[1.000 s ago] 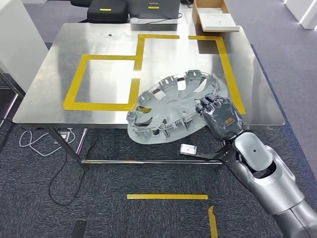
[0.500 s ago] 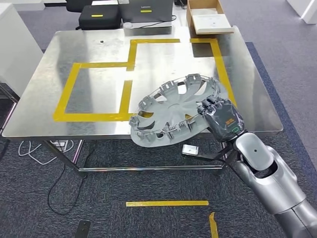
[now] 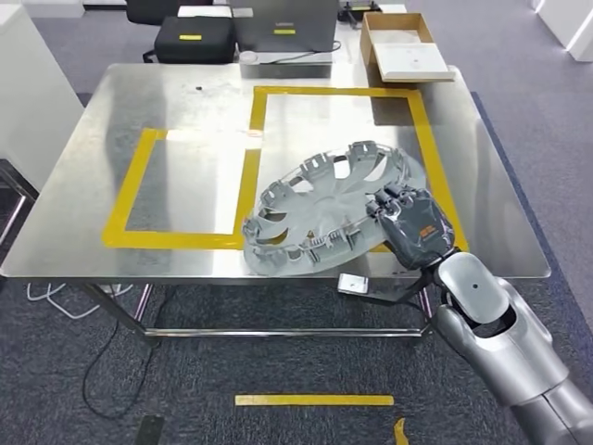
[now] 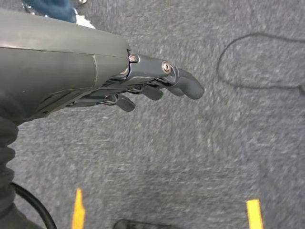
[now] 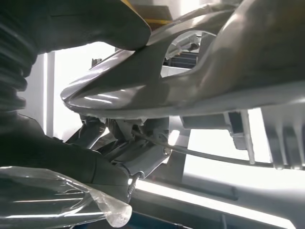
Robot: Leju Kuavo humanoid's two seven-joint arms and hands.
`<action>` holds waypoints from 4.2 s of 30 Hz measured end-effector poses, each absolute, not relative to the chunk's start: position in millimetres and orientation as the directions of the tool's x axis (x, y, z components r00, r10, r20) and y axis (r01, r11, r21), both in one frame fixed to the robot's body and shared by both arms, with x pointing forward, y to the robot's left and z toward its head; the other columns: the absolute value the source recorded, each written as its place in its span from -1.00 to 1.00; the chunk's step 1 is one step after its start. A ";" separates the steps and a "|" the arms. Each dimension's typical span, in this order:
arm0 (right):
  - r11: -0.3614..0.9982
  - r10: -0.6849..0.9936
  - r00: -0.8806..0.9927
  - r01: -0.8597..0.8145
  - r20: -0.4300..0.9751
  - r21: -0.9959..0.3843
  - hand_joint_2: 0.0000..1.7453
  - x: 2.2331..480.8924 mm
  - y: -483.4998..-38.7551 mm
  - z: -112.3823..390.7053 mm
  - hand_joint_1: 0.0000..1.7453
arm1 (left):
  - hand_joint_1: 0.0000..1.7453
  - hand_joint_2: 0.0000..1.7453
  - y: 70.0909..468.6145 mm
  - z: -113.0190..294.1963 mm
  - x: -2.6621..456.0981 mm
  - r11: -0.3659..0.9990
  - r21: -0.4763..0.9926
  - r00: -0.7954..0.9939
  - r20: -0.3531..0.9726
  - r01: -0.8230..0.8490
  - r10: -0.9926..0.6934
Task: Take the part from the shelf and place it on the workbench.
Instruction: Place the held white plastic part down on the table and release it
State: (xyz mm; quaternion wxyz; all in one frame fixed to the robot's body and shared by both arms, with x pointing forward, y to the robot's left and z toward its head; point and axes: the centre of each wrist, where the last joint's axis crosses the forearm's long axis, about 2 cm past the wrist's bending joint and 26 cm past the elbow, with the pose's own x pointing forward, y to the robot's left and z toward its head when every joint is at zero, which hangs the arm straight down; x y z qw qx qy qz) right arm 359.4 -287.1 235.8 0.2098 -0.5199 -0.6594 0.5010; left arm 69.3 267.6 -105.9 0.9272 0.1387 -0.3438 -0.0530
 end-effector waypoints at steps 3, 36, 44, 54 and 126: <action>-0.043 0.897 -0.372 0.468 -0.240 -0.883 1.00 358.1 -287.8 233.0 1.00 | -1.00 1.00 267.1 -106.1 68.3 0.956 0.292 0.759 0.623 0.002 -0.192; -0.137 0.942 -0.293 0.102 -0.161 -0.985 -1.00 349.8 -309.4 156.4 -1.00 | -1.00 -1.00 265.5 -106.0 70.1 0.970 0.242 0.760 0.636 -0.031 -0.135; -0.127 0.943 -0.297 0.097 -0.150 -0.987 -1.00 349.1 -308.4 155.4 -1.00 | -1.00 -1.00 266.6 -106.1 69.5 0.968 0.246 0.762 0.634 -0.039 -0.131; -0.061 0.935 -0.352 -0.013 -0.052 -0.998 -1.00 349.4 -307.2 169.9 -1.00 | -1.00 -1.00 269.7 -106.8 63.8 0.952 0.297 0.791 0.599 -0.071 -0.128; 0.556 0.585 -0.758 0.116 0.288 -0.823 -1.00 260.7 -159.1 245.3 -1.00 | -1.00 -1.00 270.1 -108.1 49.8 0.913 0.361 0.817 0.574 -0.190 -0.057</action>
